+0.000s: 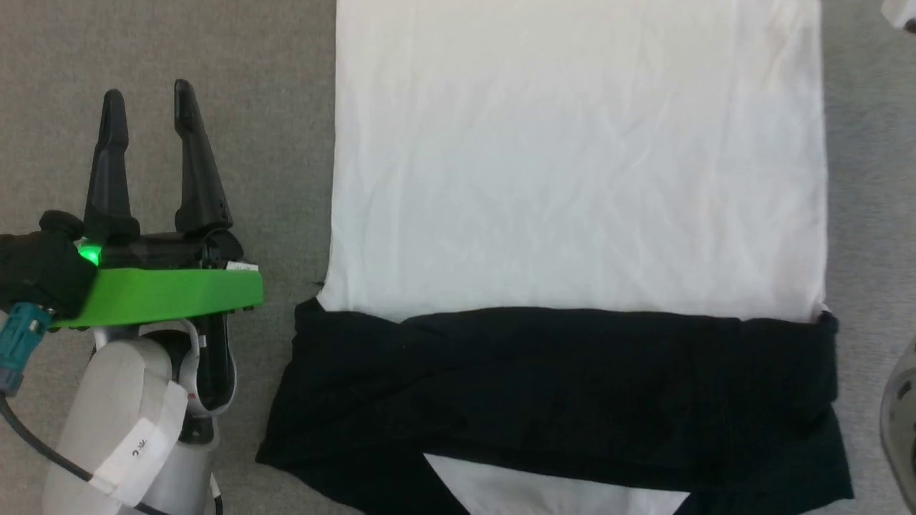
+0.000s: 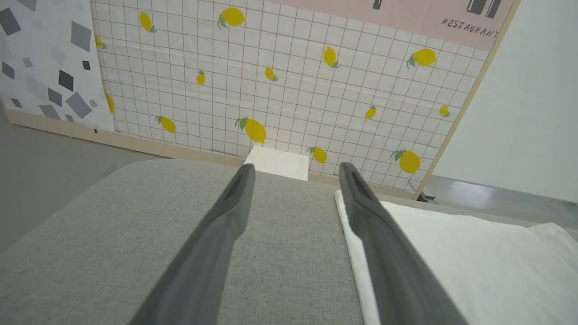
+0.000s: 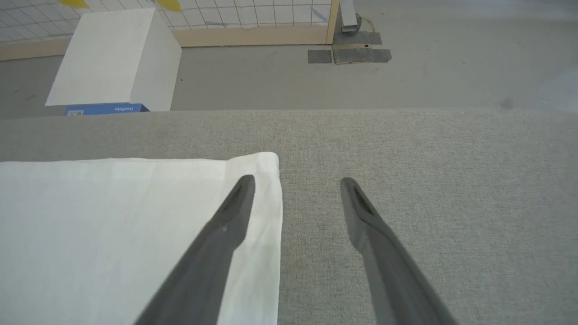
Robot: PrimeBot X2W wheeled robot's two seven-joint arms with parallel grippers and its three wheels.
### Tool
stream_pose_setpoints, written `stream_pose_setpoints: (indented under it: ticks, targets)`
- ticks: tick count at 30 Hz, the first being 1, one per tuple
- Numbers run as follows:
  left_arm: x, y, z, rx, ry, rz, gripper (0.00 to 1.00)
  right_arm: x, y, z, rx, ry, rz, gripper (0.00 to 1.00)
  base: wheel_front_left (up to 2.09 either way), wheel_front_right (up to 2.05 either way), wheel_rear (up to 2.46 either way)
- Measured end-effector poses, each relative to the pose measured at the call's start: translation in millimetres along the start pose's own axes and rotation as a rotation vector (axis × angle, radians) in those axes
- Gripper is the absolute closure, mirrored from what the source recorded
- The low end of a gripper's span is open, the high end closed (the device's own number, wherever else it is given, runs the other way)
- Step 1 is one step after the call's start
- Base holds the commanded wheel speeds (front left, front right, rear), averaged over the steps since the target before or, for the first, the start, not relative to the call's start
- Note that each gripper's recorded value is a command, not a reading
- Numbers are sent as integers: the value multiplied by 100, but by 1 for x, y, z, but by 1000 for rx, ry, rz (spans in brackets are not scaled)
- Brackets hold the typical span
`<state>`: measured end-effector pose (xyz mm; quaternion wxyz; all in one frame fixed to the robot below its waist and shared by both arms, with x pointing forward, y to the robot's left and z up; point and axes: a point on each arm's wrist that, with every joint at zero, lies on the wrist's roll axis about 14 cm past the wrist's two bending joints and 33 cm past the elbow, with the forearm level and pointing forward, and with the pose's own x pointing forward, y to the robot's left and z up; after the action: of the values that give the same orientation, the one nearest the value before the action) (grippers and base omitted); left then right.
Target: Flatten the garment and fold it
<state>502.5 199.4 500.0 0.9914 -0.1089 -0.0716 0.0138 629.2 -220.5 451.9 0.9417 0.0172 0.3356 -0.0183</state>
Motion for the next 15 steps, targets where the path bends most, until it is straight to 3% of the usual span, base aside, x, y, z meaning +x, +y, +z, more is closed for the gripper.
stream_pose_setpoints:
  ticks: [8,15]
  targets:
    - [-3,22,-36,36,73,46,0,59,18,-55,-203,218,-35,0,0,0,0]
    - [-9,35,-51,41,114,82,0,83,30,-62,-243,232,-19,0,0,0,0]
